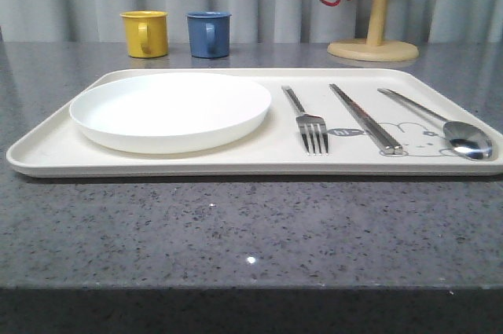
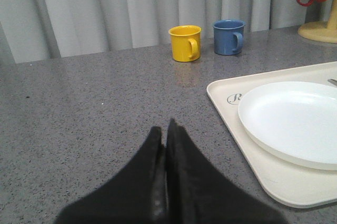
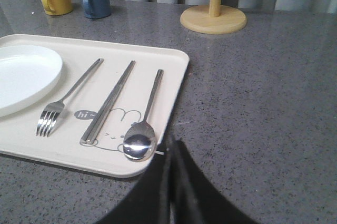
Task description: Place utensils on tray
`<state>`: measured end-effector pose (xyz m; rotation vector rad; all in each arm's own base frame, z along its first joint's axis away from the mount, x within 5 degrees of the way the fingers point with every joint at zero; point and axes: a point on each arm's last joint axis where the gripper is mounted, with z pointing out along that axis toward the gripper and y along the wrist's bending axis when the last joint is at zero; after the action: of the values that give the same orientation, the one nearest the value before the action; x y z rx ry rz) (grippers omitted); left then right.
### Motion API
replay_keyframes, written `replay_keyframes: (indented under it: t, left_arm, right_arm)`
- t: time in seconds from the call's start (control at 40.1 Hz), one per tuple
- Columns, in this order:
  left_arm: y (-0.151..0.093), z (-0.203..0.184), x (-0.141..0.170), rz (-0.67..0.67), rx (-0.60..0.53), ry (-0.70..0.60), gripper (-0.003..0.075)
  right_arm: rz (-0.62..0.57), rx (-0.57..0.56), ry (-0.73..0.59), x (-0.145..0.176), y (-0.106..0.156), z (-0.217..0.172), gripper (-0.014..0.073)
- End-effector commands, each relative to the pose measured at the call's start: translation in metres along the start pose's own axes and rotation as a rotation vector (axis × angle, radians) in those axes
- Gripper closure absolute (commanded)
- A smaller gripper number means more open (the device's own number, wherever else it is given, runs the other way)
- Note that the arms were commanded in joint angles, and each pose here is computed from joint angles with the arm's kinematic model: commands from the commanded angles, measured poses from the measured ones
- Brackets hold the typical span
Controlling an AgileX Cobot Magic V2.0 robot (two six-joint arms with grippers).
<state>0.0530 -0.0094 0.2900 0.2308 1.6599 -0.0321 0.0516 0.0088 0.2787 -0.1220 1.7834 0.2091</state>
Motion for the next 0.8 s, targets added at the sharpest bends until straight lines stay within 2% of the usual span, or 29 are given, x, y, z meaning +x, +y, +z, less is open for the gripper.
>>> replay_keyframes:
  t: [0.0,0.773]
  left_arm:
    - [0.0022,-0.0022,-0.0166,-0.011,-0.015,-0.103,0.0738]
    - [0.0016,-0.0028,-0.0095,-0.011,-0.021,-0.110,0.0738]
  right_arm:
    - [-0.028,-0.009,-0.100,-0.0150,0.0014,-0.0022,0.0664]
    - [-0.028,-0.009,-0.100,-0.0150,0.0014,-0.0022,0.0664]
